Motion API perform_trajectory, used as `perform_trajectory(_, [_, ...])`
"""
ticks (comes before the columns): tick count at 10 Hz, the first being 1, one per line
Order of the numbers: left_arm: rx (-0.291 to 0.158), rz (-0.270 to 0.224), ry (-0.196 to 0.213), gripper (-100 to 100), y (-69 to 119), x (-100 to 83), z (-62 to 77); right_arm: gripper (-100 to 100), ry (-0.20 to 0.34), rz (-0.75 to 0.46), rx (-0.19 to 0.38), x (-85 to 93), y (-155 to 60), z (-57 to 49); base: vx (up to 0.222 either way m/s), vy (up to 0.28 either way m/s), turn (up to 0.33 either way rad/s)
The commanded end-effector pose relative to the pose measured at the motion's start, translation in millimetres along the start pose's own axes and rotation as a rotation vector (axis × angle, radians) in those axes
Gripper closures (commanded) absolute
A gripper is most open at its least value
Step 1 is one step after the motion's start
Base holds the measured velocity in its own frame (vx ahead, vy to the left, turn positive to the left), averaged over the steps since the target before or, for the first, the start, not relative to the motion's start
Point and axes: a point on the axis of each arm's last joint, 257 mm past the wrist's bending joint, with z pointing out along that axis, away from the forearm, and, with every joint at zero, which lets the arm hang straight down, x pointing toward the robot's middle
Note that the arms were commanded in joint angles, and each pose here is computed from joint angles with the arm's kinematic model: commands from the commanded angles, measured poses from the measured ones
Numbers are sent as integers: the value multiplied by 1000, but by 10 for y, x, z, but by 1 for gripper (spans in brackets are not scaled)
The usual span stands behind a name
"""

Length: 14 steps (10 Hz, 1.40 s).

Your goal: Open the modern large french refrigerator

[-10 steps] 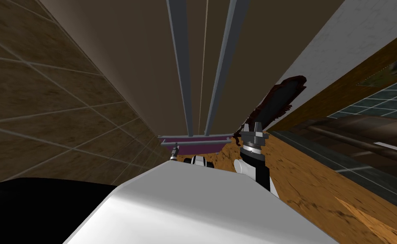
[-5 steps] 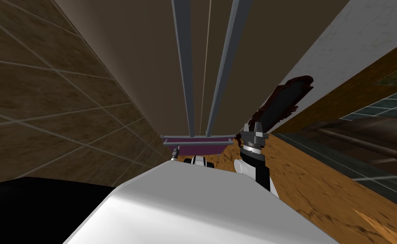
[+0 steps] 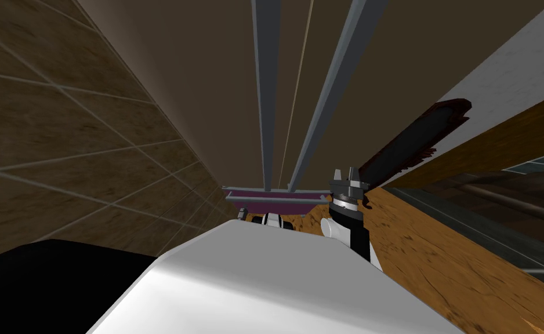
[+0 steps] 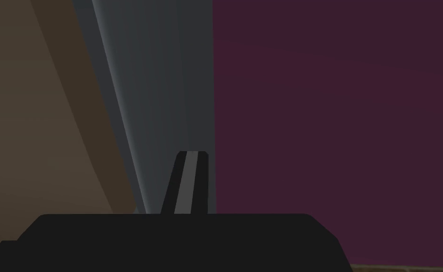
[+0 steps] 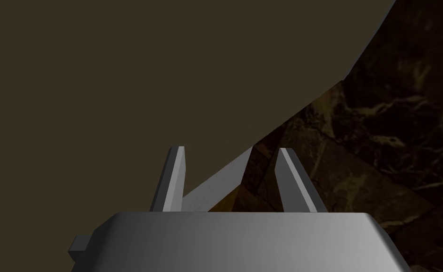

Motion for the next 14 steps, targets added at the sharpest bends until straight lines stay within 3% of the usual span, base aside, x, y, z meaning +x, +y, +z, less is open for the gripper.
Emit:
perform_trajectory(1, [1, -1, 8, 100, -3, 53, -58, 0, 0, 0, 0, 0, 0, 0, 22, 15, 15])
perform_trajectory(2, [5, 35, 20, -100, -21, -111, -9, 0, 0, 0, 0, 1, 0, 0, -9, -2, 4])
perform_trajectory(4, [8, 68, 31, -100, -49, -270, 93, 0, 0, 0, 0, 1, 0, 1, -26, -3, 12])
perform_trajectory(6, [9, 82, 38, -100, -85, -349, 280, 0, 0, 0, 0, 1, 0, 1, -41, 2, 22])
perform_trajectory(14, [-7, 45, 40, -100, -128, -223, 739, 0, 0, 0, 0, 1, 0, 1, -37, 1, 14])
